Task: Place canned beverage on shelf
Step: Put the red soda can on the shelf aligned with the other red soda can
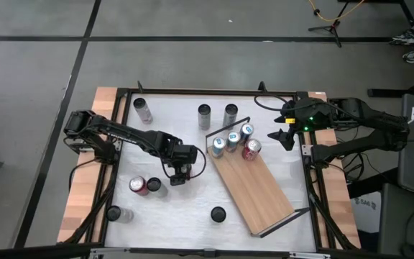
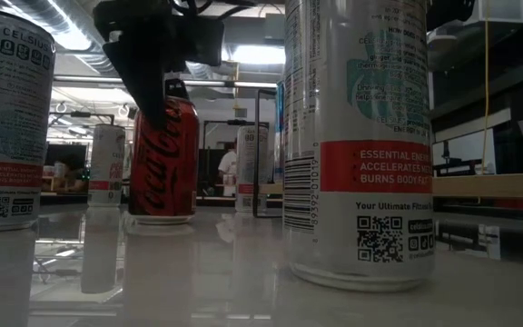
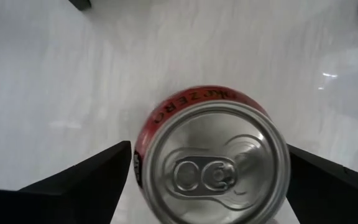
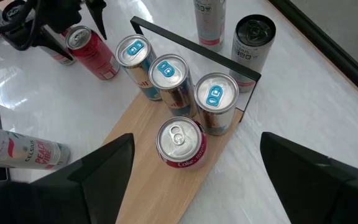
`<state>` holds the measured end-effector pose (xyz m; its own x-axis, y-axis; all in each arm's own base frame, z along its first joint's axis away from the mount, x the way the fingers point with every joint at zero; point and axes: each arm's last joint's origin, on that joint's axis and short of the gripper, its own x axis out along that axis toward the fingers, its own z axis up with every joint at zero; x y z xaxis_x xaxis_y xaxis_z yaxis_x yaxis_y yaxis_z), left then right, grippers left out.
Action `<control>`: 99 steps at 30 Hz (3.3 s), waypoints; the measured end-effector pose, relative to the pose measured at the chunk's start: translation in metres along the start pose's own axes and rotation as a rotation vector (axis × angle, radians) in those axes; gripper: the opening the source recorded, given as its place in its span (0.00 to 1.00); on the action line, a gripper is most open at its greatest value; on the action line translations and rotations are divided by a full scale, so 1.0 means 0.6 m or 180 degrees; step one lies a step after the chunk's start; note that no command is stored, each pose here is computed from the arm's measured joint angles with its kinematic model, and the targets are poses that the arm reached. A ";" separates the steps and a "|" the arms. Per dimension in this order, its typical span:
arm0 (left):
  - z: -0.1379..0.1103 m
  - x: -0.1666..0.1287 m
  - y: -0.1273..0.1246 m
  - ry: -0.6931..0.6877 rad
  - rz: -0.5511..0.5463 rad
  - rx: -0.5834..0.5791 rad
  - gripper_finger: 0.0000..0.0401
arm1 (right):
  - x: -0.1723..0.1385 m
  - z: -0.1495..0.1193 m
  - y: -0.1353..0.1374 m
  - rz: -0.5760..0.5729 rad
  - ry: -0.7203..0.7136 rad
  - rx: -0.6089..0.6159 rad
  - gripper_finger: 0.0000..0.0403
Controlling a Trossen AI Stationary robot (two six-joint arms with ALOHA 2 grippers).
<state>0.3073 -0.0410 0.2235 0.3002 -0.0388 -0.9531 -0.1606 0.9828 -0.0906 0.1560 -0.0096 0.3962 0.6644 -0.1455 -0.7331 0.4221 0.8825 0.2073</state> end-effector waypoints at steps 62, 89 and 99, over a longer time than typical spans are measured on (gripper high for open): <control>0.289 -0.072 -0.021 -0.0971 -0.0155 -0.0422 0.69 | 0.000 0.000 0.000 0.0021 0.0012 -0.0001 0.84; 0.288 -0.051 -0.029 -0.0931 0.0069 -0.0313 0.73 | 0.000 0.000 0.000 0.0021 0.0011 0.0000 0.84; 0.288 -0.037 -0.028 -0.0865 0.0116 -0.0309 0.73 | 0.000 0.000 0.000 0.0023 0.0009 0.0000 0.84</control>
<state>0.4659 -0.0256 0.2961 0.5313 0.0587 -0.8451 -0.2613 0.9603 -0.0976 0.1562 -0.0093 0.3962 0.6656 -0.1379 -0.7335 0.4172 0.8836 0.2125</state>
